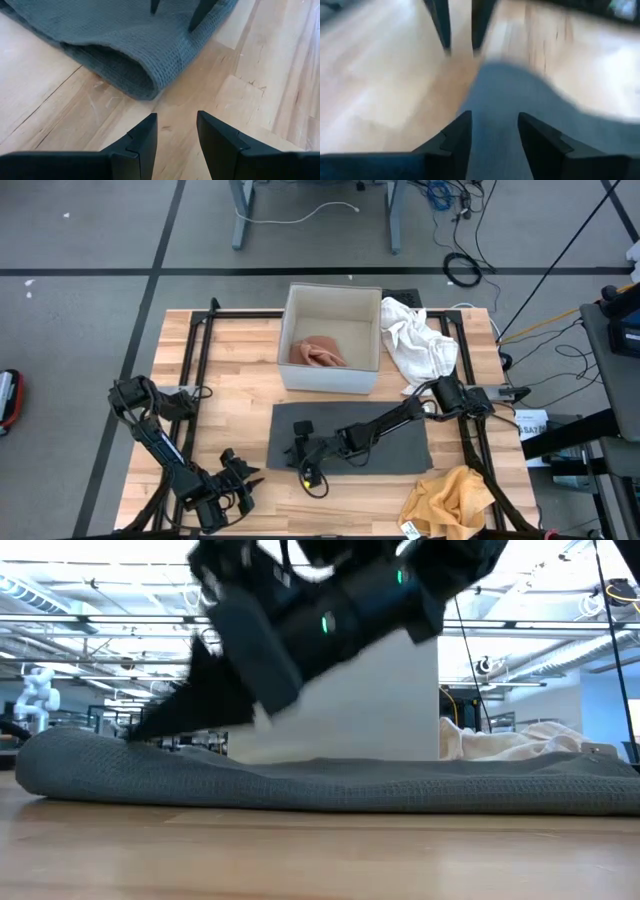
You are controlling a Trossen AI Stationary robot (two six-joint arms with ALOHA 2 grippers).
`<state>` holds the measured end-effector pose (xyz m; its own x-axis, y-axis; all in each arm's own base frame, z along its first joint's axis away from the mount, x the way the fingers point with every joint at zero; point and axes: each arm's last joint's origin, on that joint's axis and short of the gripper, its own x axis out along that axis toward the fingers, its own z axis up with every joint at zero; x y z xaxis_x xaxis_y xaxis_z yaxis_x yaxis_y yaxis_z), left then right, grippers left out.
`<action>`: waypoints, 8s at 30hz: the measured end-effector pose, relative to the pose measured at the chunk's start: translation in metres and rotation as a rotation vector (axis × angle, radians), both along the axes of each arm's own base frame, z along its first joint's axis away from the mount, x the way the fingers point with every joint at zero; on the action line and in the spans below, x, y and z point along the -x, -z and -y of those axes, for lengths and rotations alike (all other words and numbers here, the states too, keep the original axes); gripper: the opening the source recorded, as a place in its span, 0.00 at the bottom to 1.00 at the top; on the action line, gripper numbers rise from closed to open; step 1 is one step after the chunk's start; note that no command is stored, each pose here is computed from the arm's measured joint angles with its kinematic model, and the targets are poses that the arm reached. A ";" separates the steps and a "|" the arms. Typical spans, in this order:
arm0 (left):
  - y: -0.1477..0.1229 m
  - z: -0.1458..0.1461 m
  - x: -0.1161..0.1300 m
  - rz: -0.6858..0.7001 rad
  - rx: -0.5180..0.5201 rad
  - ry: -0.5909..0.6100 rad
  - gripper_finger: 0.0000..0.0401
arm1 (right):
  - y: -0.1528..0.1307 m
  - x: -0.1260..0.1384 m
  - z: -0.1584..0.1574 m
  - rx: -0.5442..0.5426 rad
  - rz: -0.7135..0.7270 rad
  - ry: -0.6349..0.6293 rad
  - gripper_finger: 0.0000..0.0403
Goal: Fold towel
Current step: Fold the gray towel
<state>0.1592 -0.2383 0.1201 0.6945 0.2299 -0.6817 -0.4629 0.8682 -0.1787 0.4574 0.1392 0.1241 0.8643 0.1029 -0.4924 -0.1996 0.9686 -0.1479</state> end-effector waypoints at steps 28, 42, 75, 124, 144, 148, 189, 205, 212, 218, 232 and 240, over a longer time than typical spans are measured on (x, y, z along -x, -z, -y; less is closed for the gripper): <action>0.000 -0.004 -0.008 -0.005 -0.021 0.000 0.36 | 0.015 -0.003 -0.004 -0.001 0.025 -0.022 0.37; -0.001 -0.002 -0.009 0.008 0.002 0.000 0.36 | 0.034 -0.002 -0.007 0.020 -0.030 -0.052 0.09; -0.003 -0.014 -0.016 0.121 -0.106 -0.086 0.68 | -0.007 -0.014 -0.028 0.368 -0.052 0.020 0.00; -0.001 -0.029 -0.050 -0.210 -0.373 0.379 0.01 | -0.027 0.012 -0.055 0.414 -0.140 0.018 0.33; -0.014 -0.018 -0.047 -0.225 -0.540 0.498 0.01 | -0.005 0.033 -0.054 0.178 -0.381 0.250 0.27; -0.031 -0.012 -0.054 -0.192 -0.694 0.495 0.01 | 0.002 0.029 -0.056 0.137 -0.362 0.251 0.24; -0.057 -0.029 -0.120 -0.132 -0.861 0.791 0.00 | -0.028 0.089 -0.082 0.175 -0.499 0.492 0.24; -0.064 -0.041 -0.148 0.023 -0.788 1.036 0.00 | 0.001 0.081 -0.083 0.195 -0.494 0.507 0.24; -0.064 -0.048 -0.154 0.049 -0.745 1.097 0.00 | 0.001 0.074 -0.075 0.232 -0.476 0.496 0.24; -0.064 -0.052 -0.157 0.051 -0.756 1.122 0.00 | -0.016 0.098 -0.085 0.241 -0.527 0.541 0.24; -0.065 -0.068 -0.168 0.094 -0.716 1.179 0.01 | -0.019 0.135 -0.093 0.203 -0.551 0.676 0.24; -0.052 -0.072 -0.180 0.163 -0.611 1.274 0.01 | -0.002 0.128 -0.090 0.115 -0.523 0.632 0.24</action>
